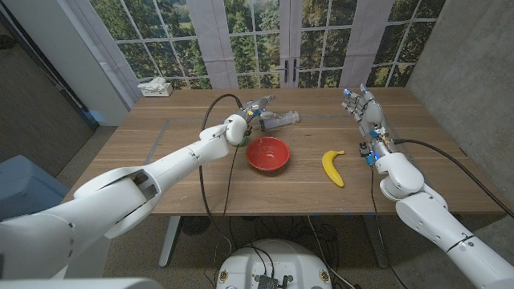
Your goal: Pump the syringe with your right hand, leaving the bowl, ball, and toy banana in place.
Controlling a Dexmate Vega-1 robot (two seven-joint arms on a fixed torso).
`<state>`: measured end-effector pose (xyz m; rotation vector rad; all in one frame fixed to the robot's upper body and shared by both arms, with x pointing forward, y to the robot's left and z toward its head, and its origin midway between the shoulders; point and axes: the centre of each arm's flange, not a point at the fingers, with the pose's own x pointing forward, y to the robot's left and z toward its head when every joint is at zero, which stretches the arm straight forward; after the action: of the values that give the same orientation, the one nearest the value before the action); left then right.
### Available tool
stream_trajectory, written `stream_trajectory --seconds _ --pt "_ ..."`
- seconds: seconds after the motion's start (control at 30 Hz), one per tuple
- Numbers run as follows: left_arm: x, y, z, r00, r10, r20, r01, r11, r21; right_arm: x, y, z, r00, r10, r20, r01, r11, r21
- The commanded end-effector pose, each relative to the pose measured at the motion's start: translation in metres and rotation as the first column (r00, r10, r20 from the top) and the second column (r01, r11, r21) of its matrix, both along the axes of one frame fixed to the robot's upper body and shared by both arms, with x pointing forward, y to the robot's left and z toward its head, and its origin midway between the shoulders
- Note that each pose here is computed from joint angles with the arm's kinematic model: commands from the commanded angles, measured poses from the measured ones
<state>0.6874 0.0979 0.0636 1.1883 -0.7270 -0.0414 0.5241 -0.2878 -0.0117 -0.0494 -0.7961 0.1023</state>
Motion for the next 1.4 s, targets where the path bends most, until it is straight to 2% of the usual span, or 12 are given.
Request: stream_trajectory --seconds 0.03,0.23,0.43,0.6,0.93,1.13,1.4 --pt "-0.016 0.016 0.001 0.983 -0.128 0.128 0.143 0.983 -0.118 0.007 0.003 0.004 1.000 0.004 -0.005 -0.004 1.000 -0.007" --pt "-0.020 0.024 0.001 0.983 -0.154 0.101 0.169 0.973 -0.158 0.010 0.003 0.007 1.000 0.005 -0.013 -0.005 1.000 -0.018" --pt "-0.026 0.033 -0.001 0.975 -0.214 0.060 0.221 0.952 -0.211 0.012 0.001 0.007 1.000 0.004 -0.016 -0.004 1.000 -0.025" --pt "-0.034 0.037 -0.001 0.968 -0.249 0.028 0.249 0.944 -0.214 0.014 0.001 0.006 1.000 0.008 -0.023 -0.009 0.999 -0.032" --pt "-0.049 0.051 -0.009 0.941 -0.337 0.027 0.327 0.886 -0.329 0.020 -0.002 0.002 0.999 0.020 -0.040 -0.021 0.999 -0.027" --pt "-0.056 0.055 -0.013 0.933 -0.358 0.040 0.346 0.862 -0.371 0.022 -0.003 0.000 0.999 0.022 -0.037 -0.023 0.999 -0.024" --pt "-0.068 0.062 -0.016 0.911 -0.408 0.061 0.393 0.812 -0.431 0.026 -0.005 -0.002 0.998 0.029 -0.051 -0.030 0.999 -0.020"
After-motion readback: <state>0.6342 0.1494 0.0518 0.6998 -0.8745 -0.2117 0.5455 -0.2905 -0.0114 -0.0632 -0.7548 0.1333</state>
